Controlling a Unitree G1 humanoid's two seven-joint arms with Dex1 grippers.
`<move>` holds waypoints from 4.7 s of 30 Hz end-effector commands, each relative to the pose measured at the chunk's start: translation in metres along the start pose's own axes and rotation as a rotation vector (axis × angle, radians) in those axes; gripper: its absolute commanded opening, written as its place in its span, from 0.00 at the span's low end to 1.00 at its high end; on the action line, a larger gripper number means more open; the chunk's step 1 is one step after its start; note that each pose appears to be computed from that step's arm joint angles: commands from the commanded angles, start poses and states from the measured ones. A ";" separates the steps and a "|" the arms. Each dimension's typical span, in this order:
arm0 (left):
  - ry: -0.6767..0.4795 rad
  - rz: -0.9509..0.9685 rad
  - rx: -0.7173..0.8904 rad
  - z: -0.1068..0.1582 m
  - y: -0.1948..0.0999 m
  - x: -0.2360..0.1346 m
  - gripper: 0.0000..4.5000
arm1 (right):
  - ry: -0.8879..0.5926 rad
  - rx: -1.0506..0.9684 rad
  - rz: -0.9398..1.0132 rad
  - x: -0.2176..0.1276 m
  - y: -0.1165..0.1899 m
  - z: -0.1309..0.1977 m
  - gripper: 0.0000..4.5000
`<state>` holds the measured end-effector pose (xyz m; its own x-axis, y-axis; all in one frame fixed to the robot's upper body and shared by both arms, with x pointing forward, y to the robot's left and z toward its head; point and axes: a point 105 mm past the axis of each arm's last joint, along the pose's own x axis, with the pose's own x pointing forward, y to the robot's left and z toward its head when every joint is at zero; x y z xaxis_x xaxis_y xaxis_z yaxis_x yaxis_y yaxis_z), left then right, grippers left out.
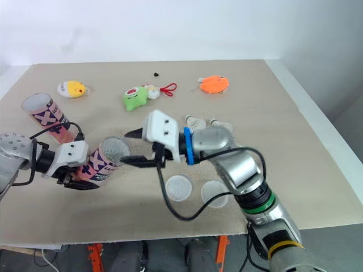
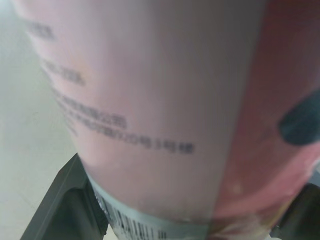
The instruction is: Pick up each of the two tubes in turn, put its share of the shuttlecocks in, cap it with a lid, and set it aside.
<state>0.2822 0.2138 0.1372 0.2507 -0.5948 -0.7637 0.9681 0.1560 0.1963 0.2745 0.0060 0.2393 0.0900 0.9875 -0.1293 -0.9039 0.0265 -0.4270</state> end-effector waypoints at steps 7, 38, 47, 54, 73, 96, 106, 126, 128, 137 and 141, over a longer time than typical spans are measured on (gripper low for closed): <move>-0.007 -0.027 0.010 0.003 -0.003 0.005 0.74 | 0.171 -0.164 0.172 0.027 -0.006 -0.012 0.01; -0.187 0.058 0.002 0.030 0.004 0.000 0.74 | 0.057 -0.013 0.104 -0.041 -0.011 0.020 0.15; -0.628 0.288 -0.094 0.078 0.023 0.018 0.74 | 0.429 0.148 0.102 -0.090 0.024 -0.066 0.98; -0.817 0.458 -0.245 0.084 0.023 0.070 0.74 | 0.475 0.148 0.064 -0.063 0.028 -0.103 0.98; -0.787 0.521 -0.393 0.047 0.006 0.134 0.74 | 0.615 0.081 0.088 -0.063 0.030 -0.133 0.01; -0.768 0.485 -0.414 0.049 -0.002 0.143 0.74 | 0.225 -0.299 -0.103 -0.005 -0.073 0.047 0.01; -0.762 0.493 -0.420 0.048 -0.002 0.143 0.74 | 0.291 -0.344 -0.017 0.013 -0.060 0.031 0.01; -0.764 0.479 -0.429 0.051 -0.004 0.146 0.74 | 0.400 -0.480 0.026 0.025 -0.059 0.015 0.01; -0.764 0.478 -0.430 0.051 -0.004 0.146 0.74 | 0.401 -0.481 0.037 0.026 -0.057 0.014 0.01; -0.765 0.476 -0.434 0.051 -0.004 0.146 0.74 | 0.407 -0.487 0.072 0.033 -0.049 0.007 0.01; -0.767 0.477 -0.435 0.052 -0.004 0.146 0.74 | 0.424 -0.511 0.063 0.033 -0.051 0.004 0.01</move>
<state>0.3226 0.0939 0.0844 0.7108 -0.7006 0.0632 0.6953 0.7133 0.0878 0.3262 0.0326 0.2617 0.3087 0.8305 -0.4637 -0.6297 -0.1870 -0.7540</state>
